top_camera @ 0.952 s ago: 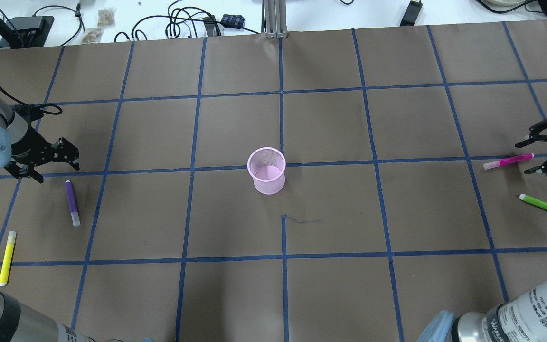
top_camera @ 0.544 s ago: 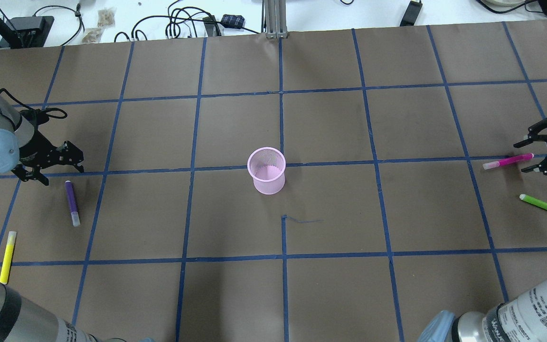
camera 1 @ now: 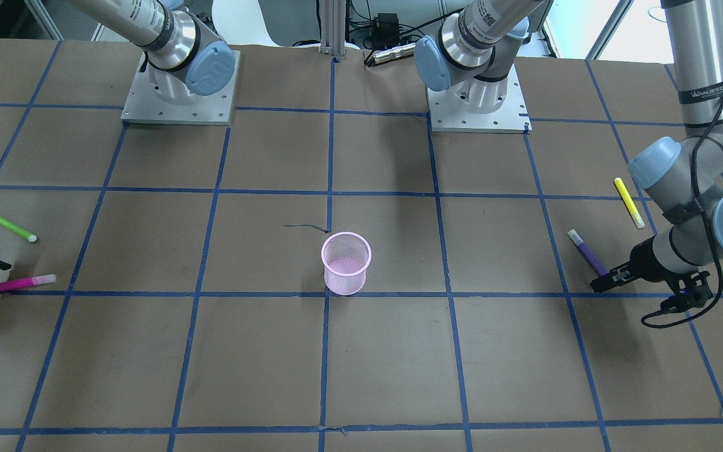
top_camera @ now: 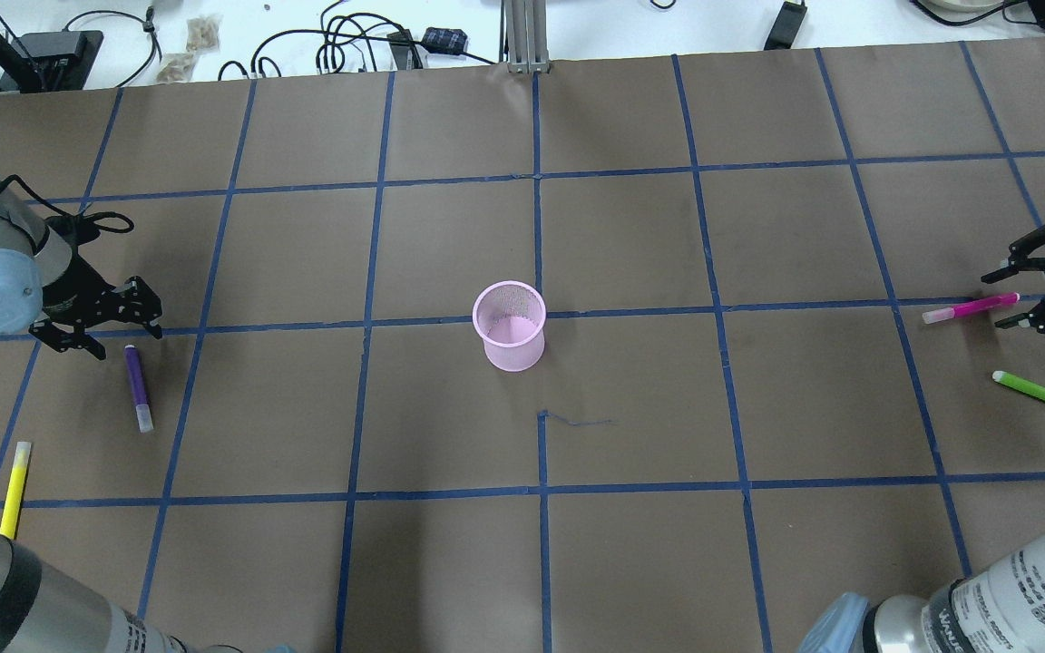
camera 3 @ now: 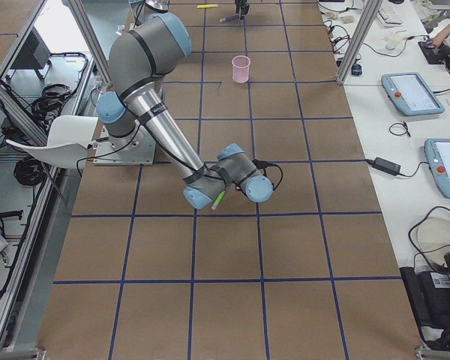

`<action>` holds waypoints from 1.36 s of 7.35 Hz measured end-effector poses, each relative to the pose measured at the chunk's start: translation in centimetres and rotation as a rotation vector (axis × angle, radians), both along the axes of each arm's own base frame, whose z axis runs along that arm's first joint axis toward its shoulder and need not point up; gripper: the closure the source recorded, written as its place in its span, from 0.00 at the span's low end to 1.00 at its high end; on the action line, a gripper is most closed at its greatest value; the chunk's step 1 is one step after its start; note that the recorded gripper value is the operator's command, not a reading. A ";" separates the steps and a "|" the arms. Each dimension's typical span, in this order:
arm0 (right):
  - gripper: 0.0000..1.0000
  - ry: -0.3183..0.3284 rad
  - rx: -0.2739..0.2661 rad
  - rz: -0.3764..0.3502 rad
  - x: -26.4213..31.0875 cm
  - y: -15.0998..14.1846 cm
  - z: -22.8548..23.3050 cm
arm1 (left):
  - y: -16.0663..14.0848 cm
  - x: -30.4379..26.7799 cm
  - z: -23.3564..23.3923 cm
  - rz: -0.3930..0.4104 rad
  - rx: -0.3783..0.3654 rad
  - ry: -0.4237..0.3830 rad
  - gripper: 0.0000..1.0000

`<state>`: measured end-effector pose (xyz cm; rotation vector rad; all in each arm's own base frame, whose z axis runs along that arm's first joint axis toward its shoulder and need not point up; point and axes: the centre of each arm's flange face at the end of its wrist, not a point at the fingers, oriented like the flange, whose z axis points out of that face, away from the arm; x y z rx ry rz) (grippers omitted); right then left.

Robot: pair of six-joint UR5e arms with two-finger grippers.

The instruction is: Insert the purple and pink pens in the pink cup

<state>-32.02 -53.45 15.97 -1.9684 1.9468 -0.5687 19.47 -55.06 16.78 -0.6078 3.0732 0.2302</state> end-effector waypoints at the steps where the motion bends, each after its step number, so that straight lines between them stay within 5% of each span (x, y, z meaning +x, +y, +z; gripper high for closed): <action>1: 0.35 -0.003 0.003 0.000 0.0 0.0 -0.3 | 0.0 0.0 0.0 -0.002 -0.001 -0.001 0.58; 3: 0.42 -0.009 0.014 -0.007 -0.1 0.0 -0.7 | 0.0 0.0 0.0 -0.004 -0.002 -0.002 1.00; 5: 0.61 -0.006 0.020 -0.009 -0.1 0.1 -0.5 | 0.0 0.2 0.2 0.001 -0.006 -0.005 1.00; 6: 0.84 -0.004 0.021 -0.009 -0.1 0.1 -0.4 | -0.1 0.4 0.6 0.005 -0.015 -0.008 1.00; 7: 0.95 -0.001 0.021 -0.008 -0.1 0.1 -0.3 | -0.3 0.5 1.4 0.008 -0.031 -0.015 1.00; 10: 1.00 0.005 0.016 -0.008 -0.1 0.1 0.2 | -2.2 0.0 7.2 -0.009 -0.151 -0.050 1.00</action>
